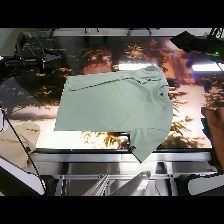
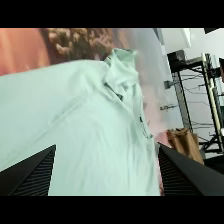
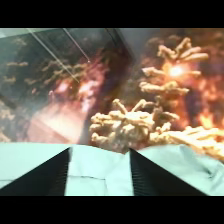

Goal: Fold the shirts.

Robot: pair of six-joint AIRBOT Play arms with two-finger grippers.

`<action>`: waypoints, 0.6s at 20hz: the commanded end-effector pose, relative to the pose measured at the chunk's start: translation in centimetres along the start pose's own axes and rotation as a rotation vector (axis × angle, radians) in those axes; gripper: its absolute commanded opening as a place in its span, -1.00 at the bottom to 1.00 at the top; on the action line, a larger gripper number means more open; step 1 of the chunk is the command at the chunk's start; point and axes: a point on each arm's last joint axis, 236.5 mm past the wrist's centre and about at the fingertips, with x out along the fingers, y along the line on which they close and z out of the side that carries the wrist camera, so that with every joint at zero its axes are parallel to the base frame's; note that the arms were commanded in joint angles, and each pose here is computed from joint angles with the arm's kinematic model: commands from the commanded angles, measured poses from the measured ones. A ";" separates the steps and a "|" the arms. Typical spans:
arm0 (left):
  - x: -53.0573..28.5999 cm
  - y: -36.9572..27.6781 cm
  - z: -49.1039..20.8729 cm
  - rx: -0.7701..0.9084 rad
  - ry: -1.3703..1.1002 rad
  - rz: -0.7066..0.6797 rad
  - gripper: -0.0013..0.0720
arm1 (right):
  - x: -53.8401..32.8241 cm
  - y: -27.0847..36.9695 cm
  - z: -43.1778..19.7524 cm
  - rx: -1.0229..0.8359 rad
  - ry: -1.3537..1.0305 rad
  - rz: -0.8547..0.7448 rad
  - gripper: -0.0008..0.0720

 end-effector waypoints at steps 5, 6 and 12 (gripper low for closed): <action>-2.0 -4.7 1.9 0.081 -0.002 -0.145 -0.95 | -3.5 -0.4 5.0 0.415 -0.184 0.223 -0.93; -1.6 -5.3 2.2 0.054 -0.029 -0.172 -0.90 | -3.5 0.1 3.8 0.399 -0.131 0.247 -0.93; -3.4 -3.1 -4.4 0.069 0.250 0.087 -0.93 | -6.8 0.5 -10.7 0.415 0.488 0.120 -0.94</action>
